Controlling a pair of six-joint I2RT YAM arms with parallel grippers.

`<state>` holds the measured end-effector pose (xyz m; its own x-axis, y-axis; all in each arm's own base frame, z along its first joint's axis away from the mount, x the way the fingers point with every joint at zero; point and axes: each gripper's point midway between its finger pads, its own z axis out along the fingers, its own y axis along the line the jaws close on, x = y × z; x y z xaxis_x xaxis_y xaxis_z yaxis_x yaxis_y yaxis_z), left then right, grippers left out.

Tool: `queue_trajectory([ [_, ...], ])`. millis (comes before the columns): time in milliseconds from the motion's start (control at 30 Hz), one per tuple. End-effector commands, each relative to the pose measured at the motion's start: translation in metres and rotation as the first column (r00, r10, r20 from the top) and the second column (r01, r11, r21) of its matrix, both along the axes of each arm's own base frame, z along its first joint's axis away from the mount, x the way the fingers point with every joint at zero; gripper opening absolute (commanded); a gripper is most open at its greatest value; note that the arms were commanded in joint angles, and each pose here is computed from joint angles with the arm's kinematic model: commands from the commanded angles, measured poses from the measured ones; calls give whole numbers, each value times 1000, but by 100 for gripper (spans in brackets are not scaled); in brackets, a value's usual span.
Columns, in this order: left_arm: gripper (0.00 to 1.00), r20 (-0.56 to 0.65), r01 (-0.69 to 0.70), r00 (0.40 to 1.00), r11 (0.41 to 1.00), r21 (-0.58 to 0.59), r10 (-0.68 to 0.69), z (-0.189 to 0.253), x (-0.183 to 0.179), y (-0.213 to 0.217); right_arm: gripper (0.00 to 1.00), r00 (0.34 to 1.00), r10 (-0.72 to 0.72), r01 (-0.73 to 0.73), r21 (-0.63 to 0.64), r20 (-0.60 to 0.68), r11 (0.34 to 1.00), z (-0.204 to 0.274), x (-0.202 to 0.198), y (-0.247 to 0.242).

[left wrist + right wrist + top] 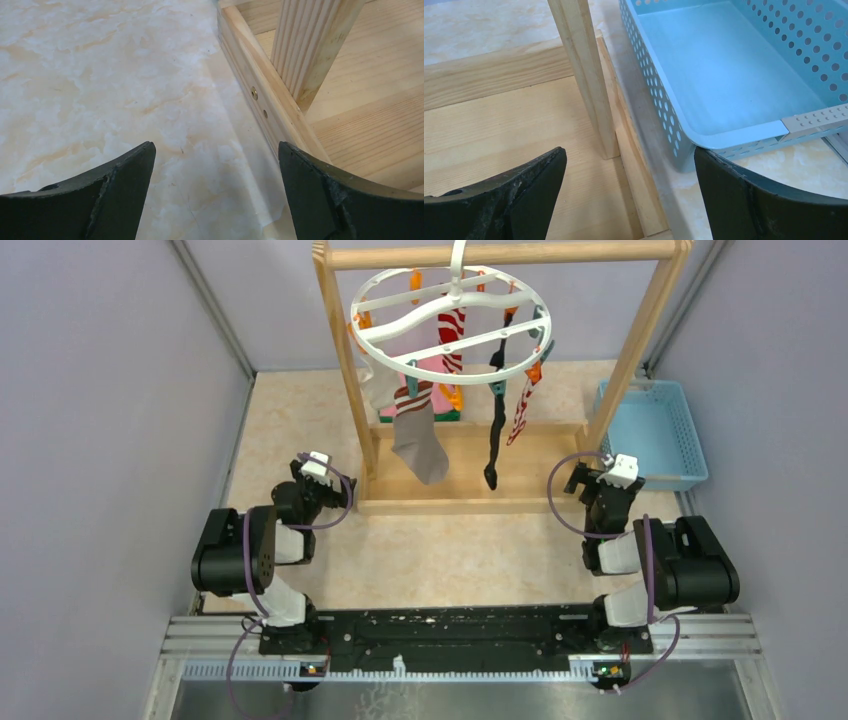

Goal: Remove the socks clipped to the hanger

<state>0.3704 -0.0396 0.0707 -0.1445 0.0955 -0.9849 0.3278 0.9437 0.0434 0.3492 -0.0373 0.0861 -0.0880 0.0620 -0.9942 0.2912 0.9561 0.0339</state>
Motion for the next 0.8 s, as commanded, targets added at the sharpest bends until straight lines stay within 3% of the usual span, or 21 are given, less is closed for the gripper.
queue_trajectory([
  [0,99,73,27,997,1000,7,-28,19,6,-5,99,997,-12,12,6,75,1000,21,6,-2],
  [467,99,75,26,997,1000,5,-26,19,5,-5,99,996,-13,13,3,85,1000,25,7,-2],
  [567,99,118,19,993,1000,-22,-17,40,6,-3,99,999,-10,11,-29,43,1000,43,9,7],
  [633,99,9,41,999,998,-41,-41,43,14,-2,99,983,-177,179,69,-44,981,42,-3,-12],
  [767,99,-272,131,952,990,-60,-142,45,21,-8,99,896,-440,430,368,-61,824,60,-34,-34],
])
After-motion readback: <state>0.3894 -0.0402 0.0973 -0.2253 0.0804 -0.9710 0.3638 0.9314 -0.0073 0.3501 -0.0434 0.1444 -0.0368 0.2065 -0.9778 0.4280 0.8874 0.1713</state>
